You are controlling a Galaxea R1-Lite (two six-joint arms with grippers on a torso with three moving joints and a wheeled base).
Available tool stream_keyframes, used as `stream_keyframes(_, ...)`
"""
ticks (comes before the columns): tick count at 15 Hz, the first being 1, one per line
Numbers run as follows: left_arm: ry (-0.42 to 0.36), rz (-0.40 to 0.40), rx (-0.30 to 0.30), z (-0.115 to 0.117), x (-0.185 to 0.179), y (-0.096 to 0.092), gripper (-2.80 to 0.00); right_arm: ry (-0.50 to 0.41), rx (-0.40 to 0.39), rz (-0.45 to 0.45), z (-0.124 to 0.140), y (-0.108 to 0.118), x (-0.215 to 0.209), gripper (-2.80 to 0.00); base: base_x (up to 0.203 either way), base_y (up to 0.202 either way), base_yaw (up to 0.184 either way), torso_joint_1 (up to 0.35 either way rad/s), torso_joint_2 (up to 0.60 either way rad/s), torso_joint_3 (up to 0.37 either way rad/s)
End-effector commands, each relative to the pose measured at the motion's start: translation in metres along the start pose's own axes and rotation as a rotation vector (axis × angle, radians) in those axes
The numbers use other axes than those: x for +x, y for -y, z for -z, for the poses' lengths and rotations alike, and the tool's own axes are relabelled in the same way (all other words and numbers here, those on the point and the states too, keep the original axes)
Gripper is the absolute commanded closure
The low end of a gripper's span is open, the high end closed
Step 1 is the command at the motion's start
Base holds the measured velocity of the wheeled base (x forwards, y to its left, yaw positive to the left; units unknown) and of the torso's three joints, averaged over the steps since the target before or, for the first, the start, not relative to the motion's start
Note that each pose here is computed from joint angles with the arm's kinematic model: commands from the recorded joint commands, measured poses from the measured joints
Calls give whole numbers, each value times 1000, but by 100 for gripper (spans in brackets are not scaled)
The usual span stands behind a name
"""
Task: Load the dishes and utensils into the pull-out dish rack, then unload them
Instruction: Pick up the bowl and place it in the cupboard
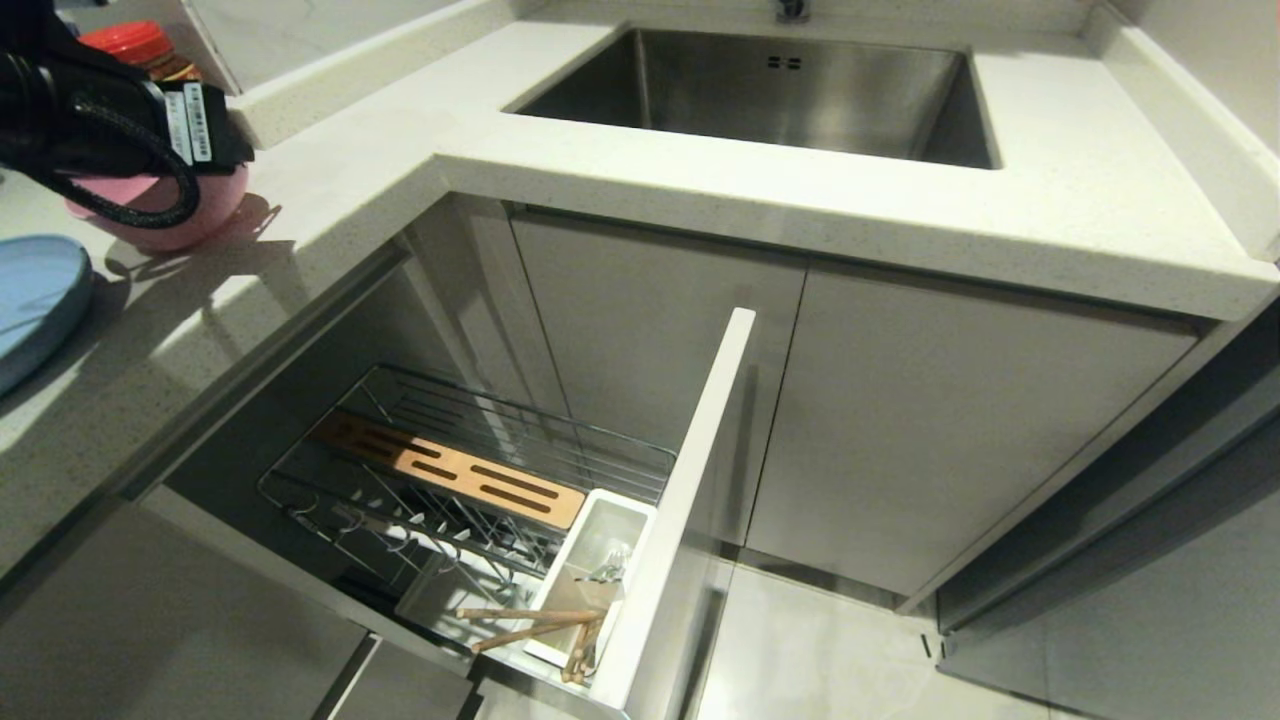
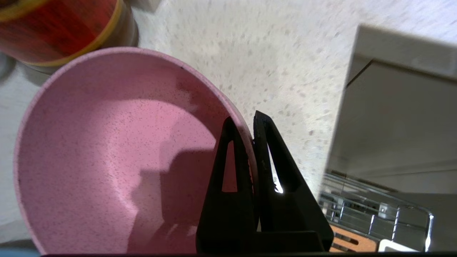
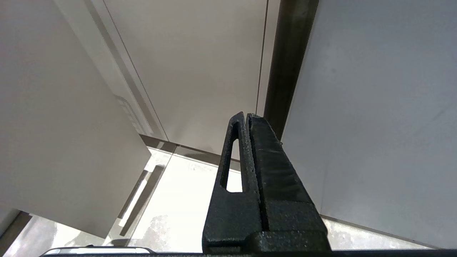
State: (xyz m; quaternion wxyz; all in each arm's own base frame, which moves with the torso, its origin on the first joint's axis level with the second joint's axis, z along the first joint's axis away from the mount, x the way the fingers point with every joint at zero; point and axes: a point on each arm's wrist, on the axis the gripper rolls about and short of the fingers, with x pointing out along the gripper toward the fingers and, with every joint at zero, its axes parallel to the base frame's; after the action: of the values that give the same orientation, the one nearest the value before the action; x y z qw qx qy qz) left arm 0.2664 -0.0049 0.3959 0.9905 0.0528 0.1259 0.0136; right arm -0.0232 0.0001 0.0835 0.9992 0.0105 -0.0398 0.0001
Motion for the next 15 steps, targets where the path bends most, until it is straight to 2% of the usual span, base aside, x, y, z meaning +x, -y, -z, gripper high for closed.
stream_keyframes(1,95,6,0,-13,-39,0,0,-25,0,0,7,0,1,0,0,0,0,0,0,0)
stream_keyframes(3,189,27,11,-23,-75,3,0,-24,0,0,7,0,1,0,0,0,0,0,0,0)
stream_keyframes(5,312,94,15,-33,-107,14,0,-25,0,0,7,0,1,0,0,0,0,0,0,0)
stream_keyframes(7,443,116,-27,-40,-148,13,0,-24,0,0,7,0,1,0,0,0,0,0,0,0)
stream_keyframes(8,477,154,-92,-41,-165,13,0,-24,0,0,7,0,1,0,0,0,0,0,0,0)
stream_keyframes(10,510,259,-330,-38,-194,10,0,-24,0,0,7,0,1,0,0,0,0,0,0,0)
stream_keyframes(11,504,307,-447,-33,-205,7,0,-24,0,0,7,0,1,0,0,0,0,0,0,0)
stream_keyframes(13,433,404,-653,-18,-212,7,0,-24,0,0,7,0,1,0,0,0,0,0,0,0)
stream_keyframes(15,353,483,-821,-2,-216,7,0,-25,0,0,7,0,1,0,0,0,0,0,0,0)
